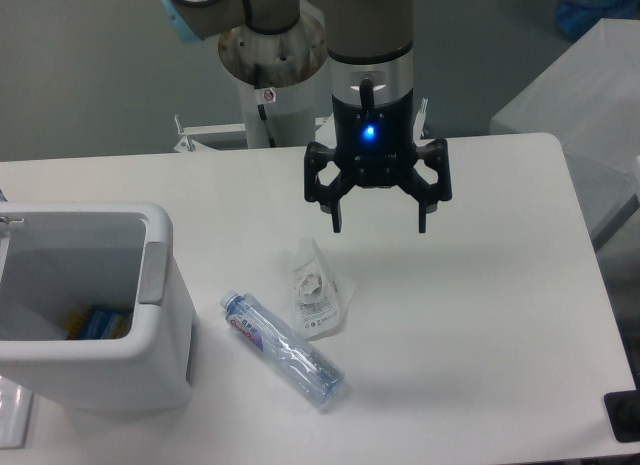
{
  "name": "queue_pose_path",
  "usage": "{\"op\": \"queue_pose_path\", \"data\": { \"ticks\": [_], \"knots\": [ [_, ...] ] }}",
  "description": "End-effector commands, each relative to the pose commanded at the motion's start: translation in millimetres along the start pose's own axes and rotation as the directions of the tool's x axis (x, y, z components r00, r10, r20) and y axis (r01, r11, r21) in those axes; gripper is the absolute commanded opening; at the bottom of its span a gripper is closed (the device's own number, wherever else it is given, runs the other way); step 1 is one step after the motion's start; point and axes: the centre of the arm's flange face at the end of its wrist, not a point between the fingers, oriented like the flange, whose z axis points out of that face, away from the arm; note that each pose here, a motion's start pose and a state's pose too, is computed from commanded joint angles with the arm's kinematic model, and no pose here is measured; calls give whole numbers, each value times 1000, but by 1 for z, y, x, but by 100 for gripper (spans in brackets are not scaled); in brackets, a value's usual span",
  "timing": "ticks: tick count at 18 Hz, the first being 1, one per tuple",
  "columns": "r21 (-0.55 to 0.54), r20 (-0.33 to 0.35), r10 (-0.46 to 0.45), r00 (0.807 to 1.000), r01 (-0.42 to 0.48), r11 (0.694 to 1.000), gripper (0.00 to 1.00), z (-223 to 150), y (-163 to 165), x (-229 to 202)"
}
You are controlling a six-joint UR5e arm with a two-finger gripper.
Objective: Place the trash in the trash can
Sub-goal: 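Lower the open gripper toward the crumpled clear plastic wrapper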
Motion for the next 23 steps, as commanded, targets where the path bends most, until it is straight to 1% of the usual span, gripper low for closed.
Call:
{"op": "queue_pose_path", "data": {
  "ticks": [5, 7, 10, 11, 14, 16, 20, 23],
  "knots": [
    [-20, -6, -3, 1000, 3, 1000, 100, 7, 5, 2],
    [-34, -15, -1, 1000, 1, 999, 100, 16, 6, 5],
    [-79, -52, -1, 999, -3, 997, 100, 47, 20, 14],
    [-85, -56, -4, 998, -1, 996, 100, 56, 25, 17],
    [-68, -37, -10, 999, 7, 998, 100, 81, 42, 26],
    [-90, -47, -17, 999, 12, 996, 100, 93, 52, 31],
    [-141, -86, -8, 996, -4, 990, 100, 120, 73, 46],
    [-191, -124, 0, 992, -23, 981, 100, 149, 85, 58]
  ]
}}
